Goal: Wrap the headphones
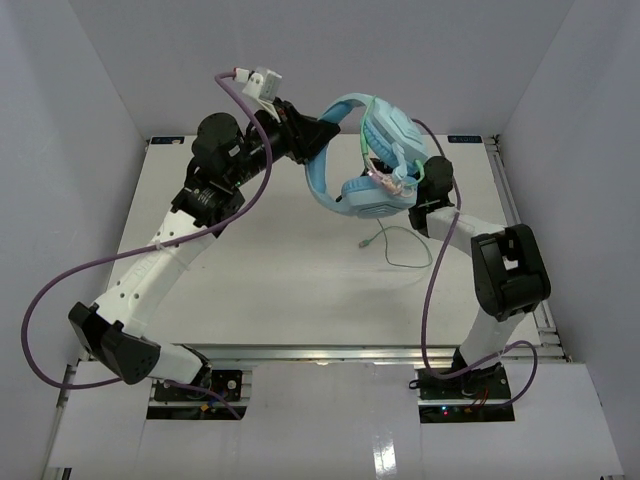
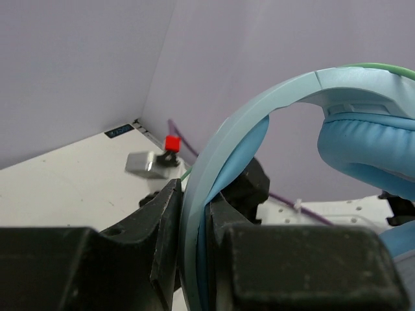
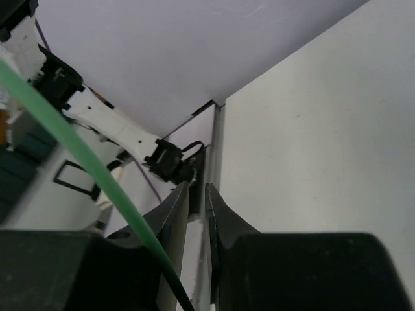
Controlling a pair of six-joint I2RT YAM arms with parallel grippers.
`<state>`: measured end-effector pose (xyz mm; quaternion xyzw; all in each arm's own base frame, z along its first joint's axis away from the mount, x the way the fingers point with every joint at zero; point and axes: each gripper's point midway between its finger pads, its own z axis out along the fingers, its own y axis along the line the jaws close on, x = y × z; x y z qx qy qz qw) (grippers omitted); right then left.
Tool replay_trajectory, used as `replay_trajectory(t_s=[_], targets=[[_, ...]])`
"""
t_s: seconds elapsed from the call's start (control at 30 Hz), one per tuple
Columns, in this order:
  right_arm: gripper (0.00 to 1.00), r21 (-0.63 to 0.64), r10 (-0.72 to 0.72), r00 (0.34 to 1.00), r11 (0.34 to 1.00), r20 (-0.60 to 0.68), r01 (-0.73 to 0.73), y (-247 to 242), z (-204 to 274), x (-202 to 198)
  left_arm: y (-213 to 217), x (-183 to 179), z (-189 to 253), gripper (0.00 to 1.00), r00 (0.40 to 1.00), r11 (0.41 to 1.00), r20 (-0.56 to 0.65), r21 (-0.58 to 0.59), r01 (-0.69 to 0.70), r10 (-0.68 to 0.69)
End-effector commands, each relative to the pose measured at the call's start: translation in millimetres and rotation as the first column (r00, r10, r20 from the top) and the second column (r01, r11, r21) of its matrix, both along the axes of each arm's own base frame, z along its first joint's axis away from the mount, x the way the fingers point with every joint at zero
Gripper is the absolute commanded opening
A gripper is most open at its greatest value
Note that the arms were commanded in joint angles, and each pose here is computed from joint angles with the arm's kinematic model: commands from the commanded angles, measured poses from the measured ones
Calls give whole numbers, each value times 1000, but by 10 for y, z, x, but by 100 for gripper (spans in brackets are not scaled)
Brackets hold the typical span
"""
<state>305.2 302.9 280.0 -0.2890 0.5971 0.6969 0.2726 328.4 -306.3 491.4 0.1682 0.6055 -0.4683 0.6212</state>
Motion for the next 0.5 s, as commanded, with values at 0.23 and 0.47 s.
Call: replay_trajectory(t_s=[0.23, 0.47], targets=[[36, 217, 57, 943, 967, 326, -134, -7, 495, -737, 531, 237, 695, 0, 937, 927, 45, -169, -334, 345], [38, 197, 101, 923, 963, 372, -184, -51, 446, -1160, 1002, 479, 794, 0, 799, 784, 18, -206, -585, 601]])
